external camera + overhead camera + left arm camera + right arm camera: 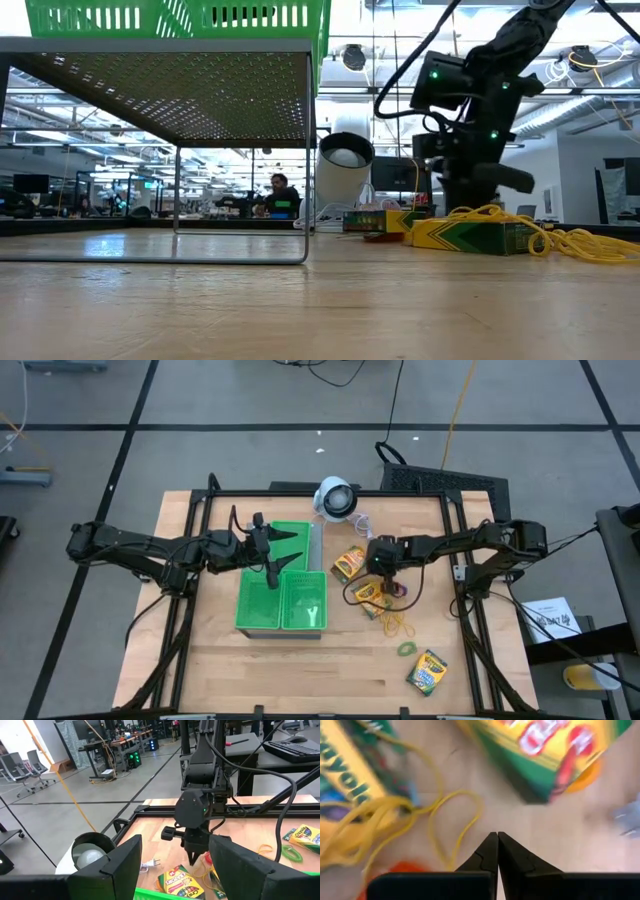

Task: Pick & Place Office Desk Supplies
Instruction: Put the crayons box into the top green basket on the shelf

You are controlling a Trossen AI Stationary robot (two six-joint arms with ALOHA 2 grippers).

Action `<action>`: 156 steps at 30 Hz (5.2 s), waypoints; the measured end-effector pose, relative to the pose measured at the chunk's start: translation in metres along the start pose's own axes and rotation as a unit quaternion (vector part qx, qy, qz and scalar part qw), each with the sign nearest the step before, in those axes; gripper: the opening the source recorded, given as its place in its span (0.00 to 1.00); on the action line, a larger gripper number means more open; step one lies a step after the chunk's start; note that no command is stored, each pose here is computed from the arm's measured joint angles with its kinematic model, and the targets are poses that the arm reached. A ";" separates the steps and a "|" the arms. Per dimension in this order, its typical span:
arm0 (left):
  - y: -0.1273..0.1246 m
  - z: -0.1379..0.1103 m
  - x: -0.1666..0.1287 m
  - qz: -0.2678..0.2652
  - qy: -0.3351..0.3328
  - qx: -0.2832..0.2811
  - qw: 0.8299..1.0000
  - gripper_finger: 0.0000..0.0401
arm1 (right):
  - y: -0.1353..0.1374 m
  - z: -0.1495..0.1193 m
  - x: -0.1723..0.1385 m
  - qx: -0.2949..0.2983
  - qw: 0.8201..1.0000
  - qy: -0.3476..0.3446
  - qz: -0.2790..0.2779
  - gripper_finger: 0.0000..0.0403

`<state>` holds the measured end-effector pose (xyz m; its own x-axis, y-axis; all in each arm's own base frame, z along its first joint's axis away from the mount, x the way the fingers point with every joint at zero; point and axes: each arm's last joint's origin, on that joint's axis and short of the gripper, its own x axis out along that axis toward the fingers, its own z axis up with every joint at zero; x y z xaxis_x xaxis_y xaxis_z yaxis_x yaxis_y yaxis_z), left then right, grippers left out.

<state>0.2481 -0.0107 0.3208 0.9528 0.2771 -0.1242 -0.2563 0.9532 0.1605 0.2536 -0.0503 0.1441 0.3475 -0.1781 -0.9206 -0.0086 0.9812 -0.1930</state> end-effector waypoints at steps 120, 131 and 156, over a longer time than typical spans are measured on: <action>0.000 0.000 0.000 0.000 0.000 -0.024 1.000 0.60 | -0.011 -0.043 0.057 0.542 0.783 -0.132 0.275 0.80; 0.000 0.000 0.000 0.000 0.000 -0.024 1.000 0.60 | -0.011 -0.041 0.064 0.546 0.782 -0.122 0.276 0.66; 0.000 0.000 0.000 0.000 0.001 -0.024 1.000 0.60 | -0.020 -0.022 0.046 0.447 0.811 -0.256 0.276 0.17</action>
<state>0.2480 -0.0106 0.3208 0.9526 0.2771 -0.1254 -0.2638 0.9580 0.1127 0.2486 -0.0796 0.0983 0.8682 0.1374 -0.4768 0.3087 0.6027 0.7358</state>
